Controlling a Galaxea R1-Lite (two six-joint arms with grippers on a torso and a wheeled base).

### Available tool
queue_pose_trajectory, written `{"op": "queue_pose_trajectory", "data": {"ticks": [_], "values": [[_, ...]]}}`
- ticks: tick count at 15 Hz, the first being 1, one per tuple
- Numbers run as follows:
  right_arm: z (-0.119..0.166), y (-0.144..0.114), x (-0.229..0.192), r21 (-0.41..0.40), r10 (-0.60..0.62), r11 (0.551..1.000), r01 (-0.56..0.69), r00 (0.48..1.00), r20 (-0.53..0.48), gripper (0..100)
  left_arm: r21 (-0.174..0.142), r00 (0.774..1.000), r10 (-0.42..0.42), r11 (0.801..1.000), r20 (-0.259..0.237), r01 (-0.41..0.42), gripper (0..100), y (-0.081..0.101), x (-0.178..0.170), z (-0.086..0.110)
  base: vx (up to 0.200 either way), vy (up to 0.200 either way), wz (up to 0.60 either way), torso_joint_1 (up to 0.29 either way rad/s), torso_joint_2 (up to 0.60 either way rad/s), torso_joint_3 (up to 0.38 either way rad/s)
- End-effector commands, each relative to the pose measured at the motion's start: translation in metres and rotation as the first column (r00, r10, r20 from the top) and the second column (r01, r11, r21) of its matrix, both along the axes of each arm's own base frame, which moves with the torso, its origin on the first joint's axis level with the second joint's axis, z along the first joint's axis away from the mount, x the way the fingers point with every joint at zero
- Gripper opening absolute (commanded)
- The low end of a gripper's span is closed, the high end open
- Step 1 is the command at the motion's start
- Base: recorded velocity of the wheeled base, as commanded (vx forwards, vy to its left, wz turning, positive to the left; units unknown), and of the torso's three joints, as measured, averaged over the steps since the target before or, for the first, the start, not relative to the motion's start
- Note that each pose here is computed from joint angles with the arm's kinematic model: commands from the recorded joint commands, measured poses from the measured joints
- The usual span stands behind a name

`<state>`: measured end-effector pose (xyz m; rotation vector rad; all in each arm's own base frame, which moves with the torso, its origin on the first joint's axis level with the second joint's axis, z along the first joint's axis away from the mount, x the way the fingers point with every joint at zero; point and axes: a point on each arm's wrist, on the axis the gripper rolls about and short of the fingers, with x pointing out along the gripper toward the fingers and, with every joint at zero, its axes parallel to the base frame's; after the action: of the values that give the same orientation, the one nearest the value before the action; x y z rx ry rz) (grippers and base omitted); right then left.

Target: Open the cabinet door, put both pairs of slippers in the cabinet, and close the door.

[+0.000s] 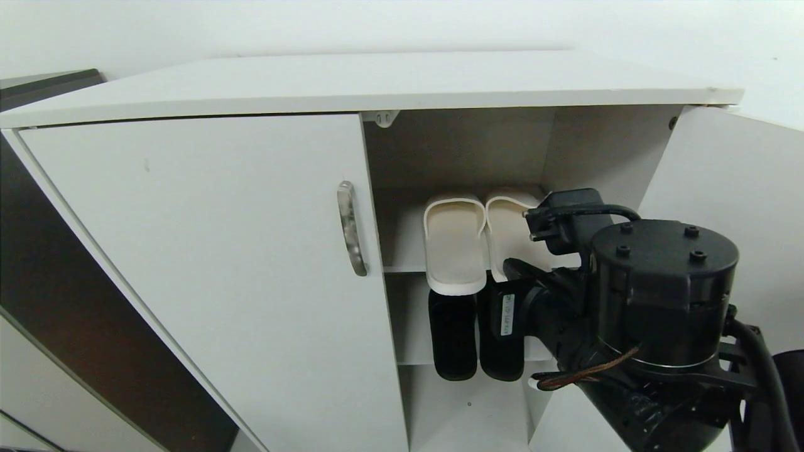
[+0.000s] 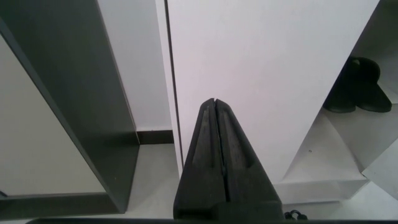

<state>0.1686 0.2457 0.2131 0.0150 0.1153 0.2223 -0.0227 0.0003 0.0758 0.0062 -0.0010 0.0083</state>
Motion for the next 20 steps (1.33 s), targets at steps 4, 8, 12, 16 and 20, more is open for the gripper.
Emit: {"op": "queue_pose_trajectory", "data": {"ticks": [4, 8, 12, 16, 20], "values": [[-0.0031, 0.0008, -0.0005, -0.008, 0.002, 1.0, -0.002, 1.0, -0.006, 0, 0.002, 1.0, -0.001, 1.0, 0.0, 0.001, 0, 0.0, 0.0, 0.0, 0.0, 0.0, 0.0, 0.0, 0.0, 0.0], [-0.0043, -0.0002, -0.0006, -0.012, 0.001, 1.0, -0.001, 1.0, -0.008, 0, 0.002, 1.0, -0.001, 1.0, 0.0, 0.001, 0, 0.0, 0.0, 0.0, 0.0, 0.0, 0.0, 0.0, 0.0, 0.0], [-0.0052, 0.0001, 0.0001, -0.015, -0.001, 1.0, 0.001, 1.0, -0.01, 0, 0.002, 1.0, -0.001, 1.0, 0.0, 0.001, 0, 0.0, 0.0, 0.0, -0.15, 0.0, 0.0, 0.003, 0.0, -0.001], [-0.0061, -0.0001, -0.0001, -0.017, -0.001, 1.0, 0.001, 1.0, -0.012, 0, 0.0, 1.0, -0.001, 1.0, 0.0, 0.001, 0, 0.0, 0.0, 0.0, -0.2, 0.0, 0.0, 0.001, 0.0, 0.005], [-0.0077, -0.0009, 0.0, -0.022, -0.002, 1.0, 0.002, 1.0, -0.015, 0, 0.0, 1.0, -0.001, 1.0, 0.0, 0.001, 0, 0.0, 0.0, 0.0, -0.2, 0.0, 0.0, 0.004, 0.0, 0.004]]}}
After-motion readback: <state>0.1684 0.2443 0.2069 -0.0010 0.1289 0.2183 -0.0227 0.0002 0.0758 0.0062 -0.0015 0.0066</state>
